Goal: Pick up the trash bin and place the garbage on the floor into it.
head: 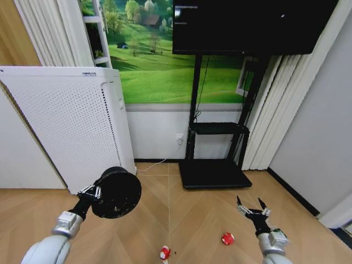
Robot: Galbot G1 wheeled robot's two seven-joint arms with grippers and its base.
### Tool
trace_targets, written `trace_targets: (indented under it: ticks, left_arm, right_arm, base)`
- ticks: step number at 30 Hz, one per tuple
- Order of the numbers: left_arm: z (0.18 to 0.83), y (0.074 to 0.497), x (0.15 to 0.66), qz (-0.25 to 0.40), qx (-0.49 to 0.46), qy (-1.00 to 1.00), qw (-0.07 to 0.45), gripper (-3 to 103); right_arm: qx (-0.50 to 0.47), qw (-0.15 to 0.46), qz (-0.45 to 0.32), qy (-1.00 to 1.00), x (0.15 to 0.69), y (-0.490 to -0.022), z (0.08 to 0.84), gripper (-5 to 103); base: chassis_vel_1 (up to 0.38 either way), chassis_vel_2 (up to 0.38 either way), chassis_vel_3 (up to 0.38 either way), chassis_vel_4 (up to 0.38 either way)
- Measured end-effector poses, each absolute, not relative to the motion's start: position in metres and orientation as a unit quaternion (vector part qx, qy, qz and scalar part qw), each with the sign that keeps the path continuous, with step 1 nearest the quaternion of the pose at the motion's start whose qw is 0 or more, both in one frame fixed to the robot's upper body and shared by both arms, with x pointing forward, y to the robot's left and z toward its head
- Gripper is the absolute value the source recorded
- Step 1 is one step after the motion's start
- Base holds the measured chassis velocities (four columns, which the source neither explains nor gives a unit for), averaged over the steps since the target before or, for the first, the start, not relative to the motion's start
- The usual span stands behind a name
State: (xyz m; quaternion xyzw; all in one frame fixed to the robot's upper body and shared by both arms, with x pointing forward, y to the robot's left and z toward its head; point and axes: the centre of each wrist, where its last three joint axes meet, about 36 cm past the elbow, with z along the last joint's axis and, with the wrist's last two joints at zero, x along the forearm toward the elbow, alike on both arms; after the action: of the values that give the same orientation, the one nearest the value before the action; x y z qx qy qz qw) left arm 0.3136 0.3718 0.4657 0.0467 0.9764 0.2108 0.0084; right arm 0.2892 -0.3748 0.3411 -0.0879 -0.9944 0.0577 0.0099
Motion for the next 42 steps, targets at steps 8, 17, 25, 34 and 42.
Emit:
trace_targets:
  ticks: [8, 17, 25, 34, 42]
  left_arm:
    - [0.4639, 0.3719, 0.3133, 0.209, 0.046, 0.977, 0.007, 4]
    - [0.4632, 0.3717, 0.3143, 0.208, 0.047, 0.977, 0.008, 4]
    - [0.4626, 0.3718, 0.3154, 0.207, 0.047, 0.977, 0.008, 4]
    - [0.4606, 0.3711, 0.3163, 0.205, 0.047, 0.978, 0.006, 4]
    - [0.4582, 0.3703, 0.3165, 0.204, 0.047, 0.978, 0.005, 4]
  right_arm:
    - [-0.086, 0.009, 0.063, -0.994, 0.2897, -0.3747, 0.3413, 100]
    - [-0.088, 0.007, 0.06, -0.994, 0.2914, -0.3742, 0.341, 100]
    - [-0.088, 0.007, 0.059, -0.994, 0.2922, -0.3742, 0.3398, 100]
    - [-0.088, 0.006, 0.058, -0.994, 0.2941, -0.3742, 0.3392, 100]
    - [-0.089, 0.004, 0.05, -0.995, 0.2935, -0.3733, 0.338, 100]
  base:
    - [0.0, 0.0, 0.0, 0.0]
    - [0.038, 0.042, -0.052, -0.054]
    - [0.189, 0.17, -0.172, -0.174]
    - [0.275, 0.266, -0.27, -0.288]
    - [0.344, 0.359, -0.35, -0.355]
